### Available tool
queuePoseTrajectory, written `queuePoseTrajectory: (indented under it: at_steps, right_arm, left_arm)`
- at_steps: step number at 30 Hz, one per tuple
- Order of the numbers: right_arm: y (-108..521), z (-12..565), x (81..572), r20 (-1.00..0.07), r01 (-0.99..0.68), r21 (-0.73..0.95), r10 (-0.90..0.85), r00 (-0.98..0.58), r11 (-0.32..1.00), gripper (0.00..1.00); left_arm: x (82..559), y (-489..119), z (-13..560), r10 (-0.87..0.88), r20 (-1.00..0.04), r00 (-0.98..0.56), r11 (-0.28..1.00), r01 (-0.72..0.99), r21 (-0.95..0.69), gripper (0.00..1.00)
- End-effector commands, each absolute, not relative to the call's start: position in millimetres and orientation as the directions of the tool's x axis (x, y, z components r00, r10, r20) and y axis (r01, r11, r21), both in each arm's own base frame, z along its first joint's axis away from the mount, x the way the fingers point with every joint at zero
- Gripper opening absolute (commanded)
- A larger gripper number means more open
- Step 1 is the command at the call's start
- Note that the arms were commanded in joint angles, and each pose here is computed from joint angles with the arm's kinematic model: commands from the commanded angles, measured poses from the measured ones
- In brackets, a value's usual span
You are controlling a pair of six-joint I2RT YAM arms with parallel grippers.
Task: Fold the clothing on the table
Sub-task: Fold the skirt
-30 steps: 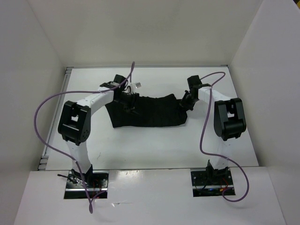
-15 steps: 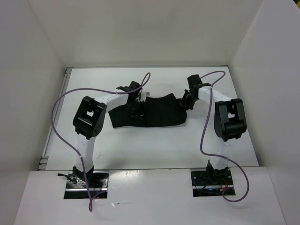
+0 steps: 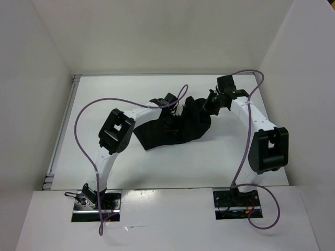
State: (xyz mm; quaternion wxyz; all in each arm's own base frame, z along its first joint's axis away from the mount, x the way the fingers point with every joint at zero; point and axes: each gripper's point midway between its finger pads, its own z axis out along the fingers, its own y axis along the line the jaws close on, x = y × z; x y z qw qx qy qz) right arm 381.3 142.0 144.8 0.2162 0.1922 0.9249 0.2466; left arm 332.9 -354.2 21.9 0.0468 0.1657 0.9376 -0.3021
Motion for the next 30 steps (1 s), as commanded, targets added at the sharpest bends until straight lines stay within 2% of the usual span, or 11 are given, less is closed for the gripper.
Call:
queuePoseTrajectory:
  at_steps: [1, 10, 21, 24, 28, 30]
  right_arm:
    - [160, 194, 373, -0.337, 0.145, 0.631, 0.437, -0.834, 0.762, 0.0]
    - [199, 250, 364, -0.269, 0.023, 0.825, 0.427, -0.863, 0.565, 0.0]
    - [214, 275, 358, -0.247, -0.041, 0.887, 0.395, -0.885, 0.46, 0.0]
    - [203, 267, 362, -0.254, -0.018, 0.87, 0.415, -0.874, 0.493, 0.0]
    - [192, 251, 358, -0.243, 0.02, 0.848, 0.421, -0.874, 0.53, 0.0]
    - [187, 240, 353, -0.235, 0.034, 0.839, 0.418, -0.878, 0.542, 0.0]
  left_arm:
    - [330, -376, -2, 0.316, -0.178, -0.932, 0.755, 0.36, -0.547, 0.0]
    - [345, -392, 4, 0.273, -0.192, -0.943, 0.749, 0.333, -0.573, 0.0]
    - [354, -397, 17, 0.243, -0.224, -0.944, 0.745, 0.33, -0.581, 0.0]
    - [358, -388, 36, 0.224, -0.248, -0.943, 0.762, 0.328, -0.558, 0.1]
    - [383, -355, 91, 0.141, -0.353, -0.925, 0.774, 0.326, -0.544, 0.4]
    - [394, -329, 120, 0.112, -0.408, -0.906, 0.794, 0.328, -0.512, 0.47]
